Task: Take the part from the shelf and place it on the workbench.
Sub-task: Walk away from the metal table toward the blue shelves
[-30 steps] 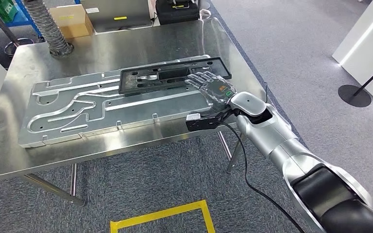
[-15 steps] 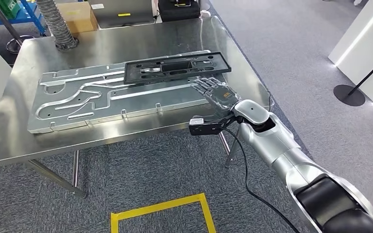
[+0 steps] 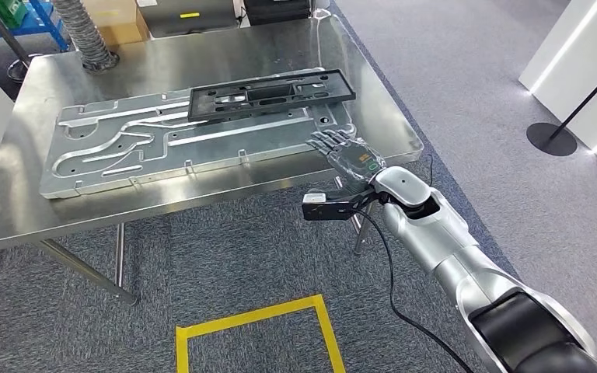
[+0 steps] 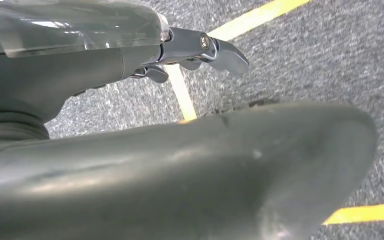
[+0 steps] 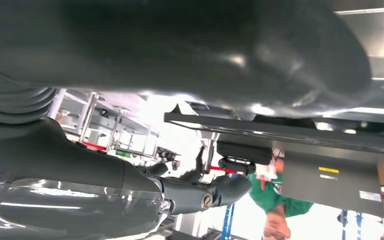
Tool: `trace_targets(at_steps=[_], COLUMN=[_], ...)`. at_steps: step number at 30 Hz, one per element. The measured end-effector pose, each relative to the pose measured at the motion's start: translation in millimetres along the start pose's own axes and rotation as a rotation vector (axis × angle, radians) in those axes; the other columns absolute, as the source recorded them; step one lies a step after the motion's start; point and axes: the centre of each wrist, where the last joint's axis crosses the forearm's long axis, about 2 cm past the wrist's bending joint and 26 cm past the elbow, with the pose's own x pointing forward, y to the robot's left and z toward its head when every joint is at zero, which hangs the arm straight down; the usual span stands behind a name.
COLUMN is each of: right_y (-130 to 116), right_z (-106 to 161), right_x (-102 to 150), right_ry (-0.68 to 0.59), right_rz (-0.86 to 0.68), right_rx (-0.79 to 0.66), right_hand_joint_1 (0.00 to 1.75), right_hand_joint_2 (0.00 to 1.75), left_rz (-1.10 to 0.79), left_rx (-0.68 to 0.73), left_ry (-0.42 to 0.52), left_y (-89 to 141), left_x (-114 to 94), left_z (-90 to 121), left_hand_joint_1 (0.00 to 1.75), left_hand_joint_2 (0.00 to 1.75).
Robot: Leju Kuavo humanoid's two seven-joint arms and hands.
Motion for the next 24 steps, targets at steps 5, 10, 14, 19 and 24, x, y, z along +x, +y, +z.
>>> trace_targets(at_steps=[5, 10, 14, 19, 24], right_y=[-0.1, -3.6, -6.4, -12.1, -8.2], right_z=[0.9, -0.7, -2.4, -9.1, -11.2], right_x=[-1.7, -3.9, -6.7, -9.1, -9.5], right_ry=[-0.002, -0.006, -0.006, -0.007, -0.016], right_rz=[0.015, 0.035, 0.062, 0.103, 0.106], right_rx=[0.005, 0.003, 0.004, 0.003, 0.008], right_hand_joint_1=[0.0, 0.0, 0.0, 0.0, 0.0], right_hand_joint_2=[0.0, 0.0, 0.0, 0.0, 0.0], left_rz=[0.007, 0.017, 0.027, 0.041, 0.044], left_rx=[0.005, 0.013, 0.019, 0.025, 0.033], left_ry=[0.002, -0.005, -0.005, -0.007, -0.011], left_y=[0.9, 3.4, 4.9, 5.8, 5.7], left_x=[-1.2, -1.1, -1.9, -1.7, -2.9], left_z=[0.2, 0.0, 0.0, -0.1, 0.2], left_hand_joint_1=[0.0, 0.0, 0.0, 0.0, 0.0], left_hand_joint_2=[0.0, 0.0, 0.0, 0.0, 0.0])
